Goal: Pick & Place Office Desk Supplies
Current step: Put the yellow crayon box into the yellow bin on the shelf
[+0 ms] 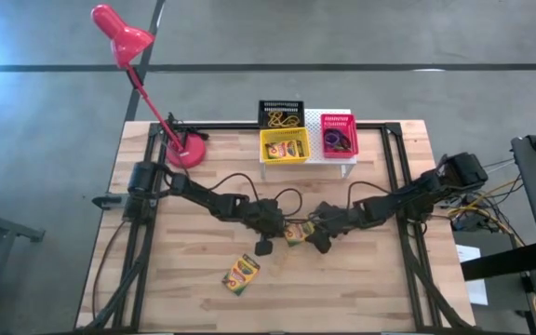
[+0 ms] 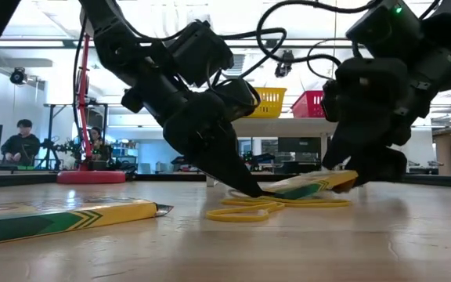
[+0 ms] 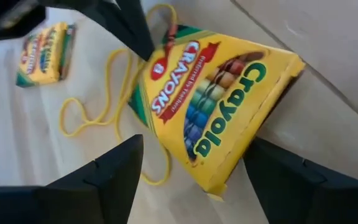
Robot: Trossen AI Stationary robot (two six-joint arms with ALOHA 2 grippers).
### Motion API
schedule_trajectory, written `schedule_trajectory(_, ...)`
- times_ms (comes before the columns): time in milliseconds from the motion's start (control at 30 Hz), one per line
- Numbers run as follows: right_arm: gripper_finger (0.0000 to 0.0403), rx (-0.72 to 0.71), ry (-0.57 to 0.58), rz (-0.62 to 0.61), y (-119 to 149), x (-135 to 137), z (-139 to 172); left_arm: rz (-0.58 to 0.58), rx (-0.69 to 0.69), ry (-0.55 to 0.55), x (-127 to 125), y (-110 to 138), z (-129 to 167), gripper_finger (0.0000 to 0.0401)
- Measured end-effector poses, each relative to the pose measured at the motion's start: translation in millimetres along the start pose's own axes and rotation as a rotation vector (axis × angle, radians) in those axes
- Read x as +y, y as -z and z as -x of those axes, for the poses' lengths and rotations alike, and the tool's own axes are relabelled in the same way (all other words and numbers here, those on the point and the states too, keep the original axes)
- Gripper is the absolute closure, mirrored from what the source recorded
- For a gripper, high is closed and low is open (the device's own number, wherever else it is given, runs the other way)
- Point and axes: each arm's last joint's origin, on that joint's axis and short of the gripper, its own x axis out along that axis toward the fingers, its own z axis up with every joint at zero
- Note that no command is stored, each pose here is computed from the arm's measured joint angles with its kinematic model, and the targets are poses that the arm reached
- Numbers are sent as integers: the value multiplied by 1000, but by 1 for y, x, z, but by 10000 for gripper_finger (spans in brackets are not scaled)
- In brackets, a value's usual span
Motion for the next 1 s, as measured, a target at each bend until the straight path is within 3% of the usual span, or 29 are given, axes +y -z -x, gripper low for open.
schedule_trajectory(200,184,-22,-1,6,-2,1,2,0,0,-2,0,0,0,400)
schedule_trajectory(433,283,-44,11,5,-3,1,2,-1,0,-13,0,-2,5,389)
schedule_trajectory(633,357,-52,-26,23,-2,8,7,-1,-1,-16,-5,-17,30,381)
schedule_trajectory(833,373,-158,-123,71,-10,30,33,-8,-25,-52,-18,-39,79,382)
schedule_trajectory(1000,371,-281,-214,144,-34,58,66,-21,-54,-225,-37,-48,125,382)
